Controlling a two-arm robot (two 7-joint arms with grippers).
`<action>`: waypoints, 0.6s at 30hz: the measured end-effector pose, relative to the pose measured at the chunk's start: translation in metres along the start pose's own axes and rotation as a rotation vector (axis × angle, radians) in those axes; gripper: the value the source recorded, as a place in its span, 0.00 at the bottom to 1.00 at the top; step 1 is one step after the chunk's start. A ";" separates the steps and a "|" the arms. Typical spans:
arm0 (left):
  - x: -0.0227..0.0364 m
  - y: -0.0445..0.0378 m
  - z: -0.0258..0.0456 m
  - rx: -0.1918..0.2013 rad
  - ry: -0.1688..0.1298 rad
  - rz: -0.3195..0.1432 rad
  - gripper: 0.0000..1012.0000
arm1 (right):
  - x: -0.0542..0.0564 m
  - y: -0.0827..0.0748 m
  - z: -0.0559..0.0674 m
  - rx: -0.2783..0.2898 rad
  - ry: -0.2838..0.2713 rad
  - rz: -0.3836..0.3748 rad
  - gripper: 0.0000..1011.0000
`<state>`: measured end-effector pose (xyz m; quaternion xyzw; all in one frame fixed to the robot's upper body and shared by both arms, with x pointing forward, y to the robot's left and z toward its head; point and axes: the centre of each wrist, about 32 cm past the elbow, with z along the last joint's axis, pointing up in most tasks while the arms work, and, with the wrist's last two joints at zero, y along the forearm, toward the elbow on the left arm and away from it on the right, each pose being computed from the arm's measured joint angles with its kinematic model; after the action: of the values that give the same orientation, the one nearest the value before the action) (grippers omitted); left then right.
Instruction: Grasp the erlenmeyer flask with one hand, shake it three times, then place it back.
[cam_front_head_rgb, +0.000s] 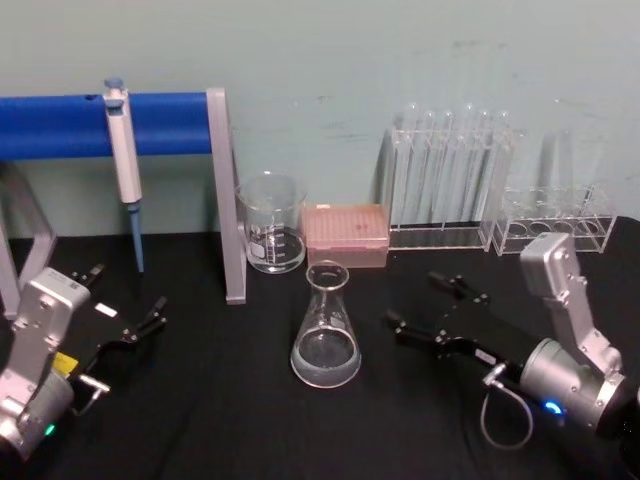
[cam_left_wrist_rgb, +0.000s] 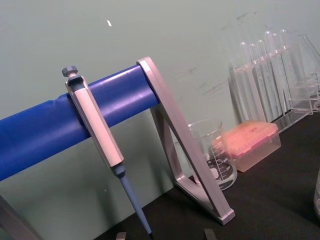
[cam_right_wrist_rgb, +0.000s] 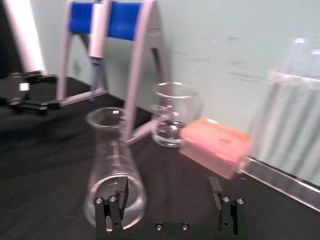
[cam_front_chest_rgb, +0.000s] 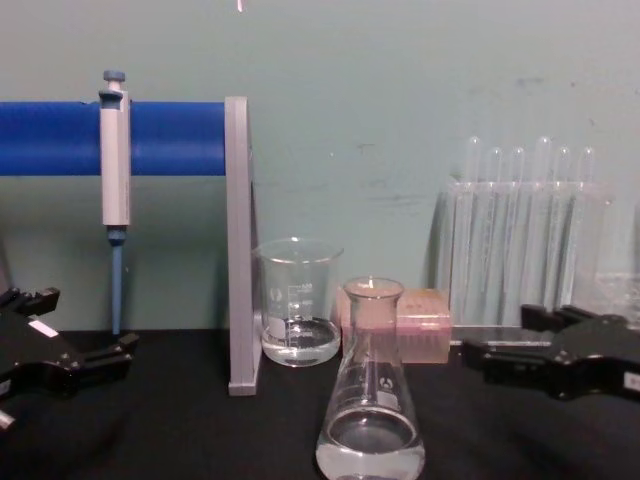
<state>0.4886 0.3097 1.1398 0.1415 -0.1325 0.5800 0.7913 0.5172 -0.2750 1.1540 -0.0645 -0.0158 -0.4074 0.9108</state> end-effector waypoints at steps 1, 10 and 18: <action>0.0000 0.0000 0.0000 0.000 0.000 0.000 0.99 | 0.001 -0.001 0.000 0.001 0.000 -0.011 0.99; 0.0000 0.0000 0.0000 0.000 0.000 0.000 0.99 | 0.007 0.007 -0.003 0.011 -0.004 -0.143 0.99; 0.0000 0.0000 0.0000 0.000 0.000 0.000 0.99 | 0.011 0.021 -0.006 0.009 0.005 -0.208 0.99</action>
<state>0.4886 0.3097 1.1398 0.1415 -0.1324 0.5799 0.7913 0.5398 -0.2701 1.1472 -0.0572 -0.0218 -0.5000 0.8639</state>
